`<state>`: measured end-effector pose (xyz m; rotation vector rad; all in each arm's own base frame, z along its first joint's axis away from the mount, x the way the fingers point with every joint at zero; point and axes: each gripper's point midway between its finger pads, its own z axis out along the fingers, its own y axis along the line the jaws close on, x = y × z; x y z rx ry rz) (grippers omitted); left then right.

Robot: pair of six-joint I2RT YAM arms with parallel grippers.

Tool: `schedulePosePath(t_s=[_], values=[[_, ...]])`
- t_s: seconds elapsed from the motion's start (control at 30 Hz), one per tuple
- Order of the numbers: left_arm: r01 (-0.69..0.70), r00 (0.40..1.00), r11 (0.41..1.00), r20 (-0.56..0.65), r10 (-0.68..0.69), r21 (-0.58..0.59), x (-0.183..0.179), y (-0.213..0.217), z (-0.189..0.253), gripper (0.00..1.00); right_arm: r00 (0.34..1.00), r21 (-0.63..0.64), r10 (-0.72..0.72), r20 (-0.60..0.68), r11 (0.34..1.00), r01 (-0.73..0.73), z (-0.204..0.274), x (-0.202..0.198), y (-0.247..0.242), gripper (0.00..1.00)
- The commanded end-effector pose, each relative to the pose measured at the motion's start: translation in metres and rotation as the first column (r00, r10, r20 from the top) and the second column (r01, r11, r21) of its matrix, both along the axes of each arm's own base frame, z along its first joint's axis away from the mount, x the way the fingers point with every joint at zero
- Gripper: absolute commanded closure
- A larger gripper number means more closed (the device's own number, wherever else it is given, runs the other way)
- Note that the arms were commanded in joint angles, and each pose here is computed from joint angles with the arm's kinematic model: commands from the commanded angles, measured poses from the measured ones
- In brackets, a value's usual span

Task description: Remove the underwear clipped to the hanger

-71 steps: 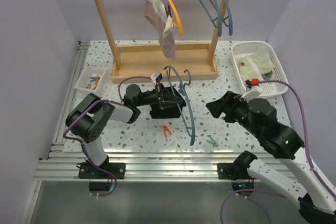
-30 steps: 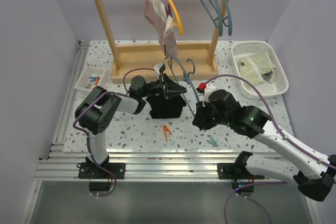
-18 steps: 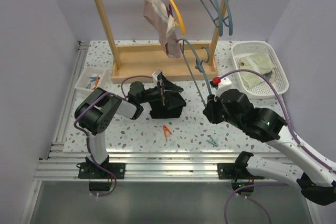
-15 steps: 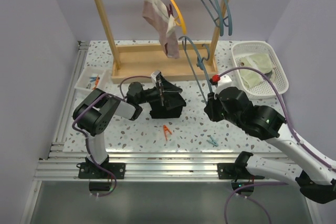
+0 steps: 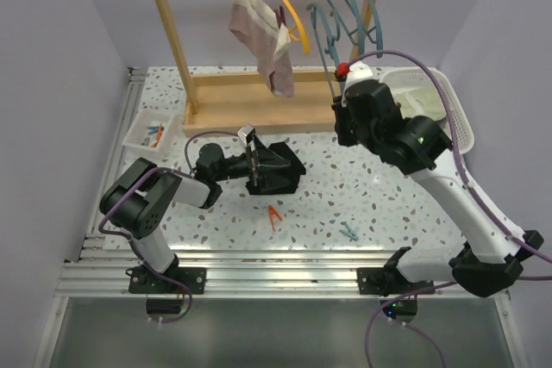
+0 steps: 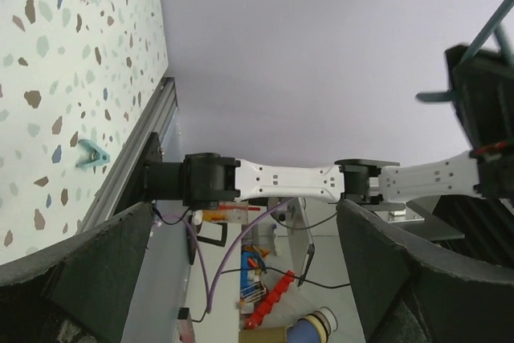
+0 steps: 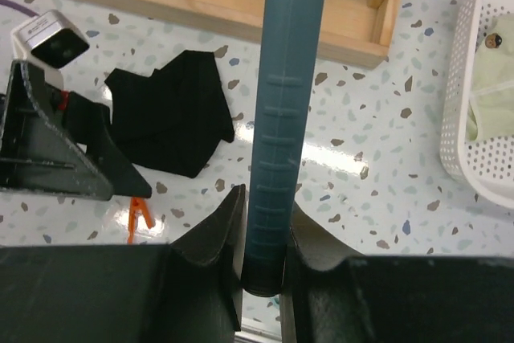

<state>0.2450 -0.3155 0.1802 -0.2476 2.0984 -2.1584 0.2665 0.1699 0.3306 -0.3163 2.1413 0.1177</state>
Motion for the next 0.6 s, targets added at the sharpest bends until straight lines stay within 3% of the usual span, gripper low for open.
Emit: schedulePosePath(t_s=[0.0,0.13,0.3,0.57], values=[[0.020,0.997,1.000,0.080,-0.019,-0.006,-0.009,0.005,0.009,0.00,0.999,0.033,0.030,0.036,0.999,-0.031,0.034,0.027,0.001,1.00],[0.024,0.996,1.000,0.083,-0.024,-0.005,-0.010,0.006,0.009,0.00,0.994,0.016,0.113,0.005,0.993,-0.113,0.039,0.064,0.026,1.00],[0.032,0.996,0.999,0.088,-0.031,-0.008,-0.011,0.006,0.011,0.00,0.993,0.112,0.089,0.076,0.989,-0.097,0.083,0.108,0.029,1.00],[0.029,0.996,1.000,0.089,-0.028,-0.009,-0.010,0.009,0.012,0.00,0.994,0.261,0.073,0.086,0.961,-0.093,0.087,0.162,0.041,1.00]])
